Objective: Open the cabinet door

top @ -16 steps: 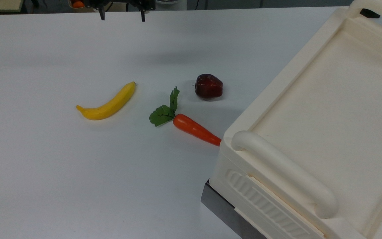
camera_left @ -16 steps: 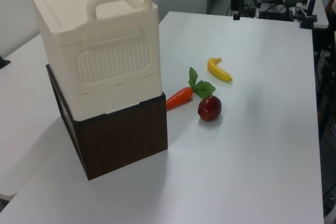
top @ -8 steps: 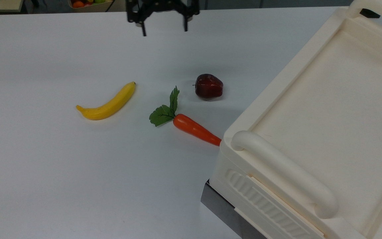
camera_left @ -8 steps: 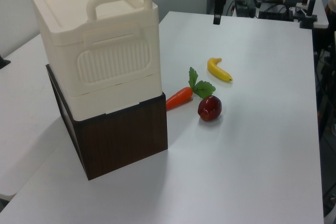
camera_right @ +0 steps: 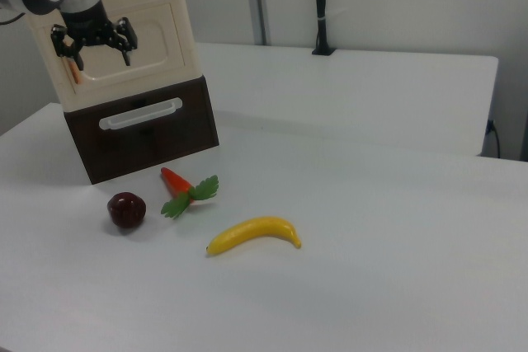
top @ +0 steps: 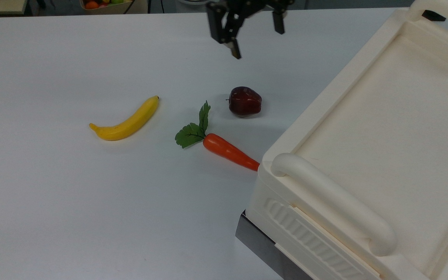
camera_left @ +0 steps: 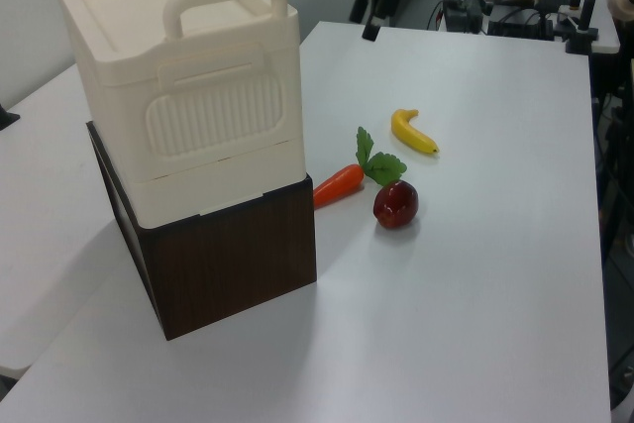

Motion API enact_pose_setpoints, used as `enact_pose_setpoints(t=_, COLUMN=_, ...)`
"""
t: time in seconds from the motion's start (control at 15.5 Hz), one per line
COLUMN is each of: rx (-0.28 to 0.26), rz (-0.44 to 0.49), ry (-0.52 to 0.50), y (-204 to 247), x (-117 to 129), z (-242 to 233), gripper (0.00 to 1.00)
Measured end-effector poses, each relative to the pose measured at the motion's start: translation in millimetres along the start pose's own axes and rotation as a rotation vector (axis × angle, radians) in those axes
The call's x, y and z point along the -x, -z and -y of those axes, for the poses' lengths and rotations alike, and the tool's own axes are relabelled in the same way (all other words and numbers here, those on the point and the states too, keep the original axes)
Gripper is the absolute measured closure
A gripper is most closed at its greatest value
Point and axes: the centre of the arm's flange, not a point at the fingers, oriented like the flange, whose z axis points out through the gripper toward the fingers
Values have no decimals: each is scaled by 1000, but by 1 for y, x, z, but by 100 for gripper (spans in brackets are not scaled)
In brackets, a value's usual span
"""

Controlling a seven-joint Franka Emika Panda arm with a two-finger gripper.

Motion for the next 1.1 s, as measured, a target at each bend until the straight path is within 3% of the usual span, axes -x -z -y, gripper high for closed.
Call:
enact_pose_setpoints(t=0.26, rx=-19, rz=-32, ry=119, y=-23, x=-24, z=43, gripper=0)
enact_pose_setpoints(t=0.58, rx=-9, rz=-120, ry=168, y=-50, x=-48, z=74, gripper=7)
enact_pose_setpoints(t=0.71, rx=-9, rz=-137, ry=176, y=-52, x=-52, z=82, gripper=20)
enact_pose_setpoints(t=0.77, rx=-7, rz=-150, ry=180, y=-51, x=-54, z=86, gripper=20)
enact_pose_setpoints(t=0.9, rx=-4, rz=-169, ry=167, y=-49, x=-57, z=91, gripper=37)
enact_pose_setpoints(t=1.1, rx=-9, rz=-171, ry=150, y=-49, x=-58, z=95, gripper=42)
